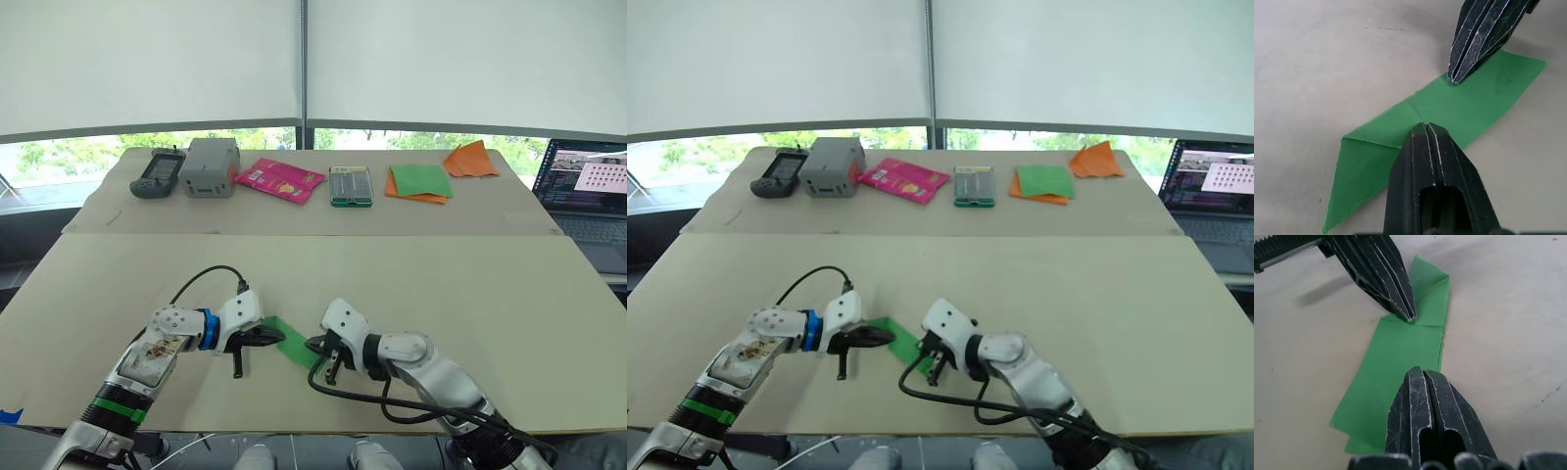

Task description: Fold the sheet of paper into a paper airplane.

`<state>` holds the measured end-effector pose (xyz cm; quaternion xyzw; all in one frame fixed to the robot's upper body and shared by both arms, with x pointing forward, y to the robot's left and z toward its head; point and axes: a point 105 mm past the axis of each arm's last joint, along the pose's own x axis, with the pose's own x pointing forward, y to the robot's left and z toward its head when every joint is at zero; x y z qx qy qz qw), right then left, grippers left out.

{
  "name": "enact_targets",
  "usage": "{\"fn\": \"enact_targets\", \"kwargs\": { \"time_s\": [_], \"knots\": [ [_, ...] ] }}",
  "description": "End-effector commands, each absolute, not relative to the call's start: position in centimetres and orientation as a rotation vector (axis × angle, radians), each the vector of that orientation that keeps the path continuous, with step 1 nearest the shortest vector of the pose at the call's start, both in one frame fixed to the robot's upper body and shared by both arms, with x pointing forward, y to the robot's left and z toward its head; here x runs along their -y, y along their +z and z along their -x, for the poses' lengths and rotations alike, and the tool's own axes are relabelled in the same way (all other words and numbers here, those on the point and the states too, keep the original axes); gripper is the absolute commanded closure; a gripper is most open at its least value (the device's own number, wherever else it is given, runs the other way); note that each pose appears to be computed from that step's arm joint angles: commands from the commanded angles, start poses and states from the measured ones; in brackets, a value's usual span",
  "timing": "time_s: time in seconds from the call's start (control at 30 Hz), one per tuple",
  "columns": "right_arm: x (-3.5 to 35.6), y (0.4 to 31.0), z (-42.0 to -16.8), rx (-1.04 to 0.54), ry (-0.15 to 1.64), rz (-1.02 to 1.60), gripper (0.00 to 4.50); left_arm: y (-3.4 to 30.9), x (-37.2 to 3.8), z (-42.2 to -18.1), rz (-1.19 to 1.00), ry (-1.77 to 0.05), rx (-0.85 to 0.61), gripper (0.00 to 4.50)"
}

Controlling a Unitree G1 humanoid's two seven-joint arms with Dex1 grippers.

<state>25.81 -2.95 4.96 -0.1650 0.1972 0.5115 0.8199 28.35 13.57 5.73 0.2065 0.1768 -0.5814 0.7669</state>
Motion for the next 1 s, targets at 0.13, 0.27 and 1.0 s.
{"fn": "enact_targets", "kwargs": {
  "time_s": [0.13, 0.27, 1.0],
  "knots": [
    [5.9, 0.7, -24.2, -0.655, 1.028, 0.344, 4.48, 4.7, -14.3, -28.0, -0.462, -1.251, -0.448, 4.5],
    [6.0, 0.5, -23.8, -0.667, 1.03, 0.34, 4.48, 4.7, -14.4, -27.9, -0.464, -1.25, -0.449, 4.5],
    [9.1, -0.4, -21.8, -0.74, 0.966, 0.353, 4.48, 4.6, -14.3, -28.0, -0.461, -1.255, -0.452, 4.5]
  ]
}}
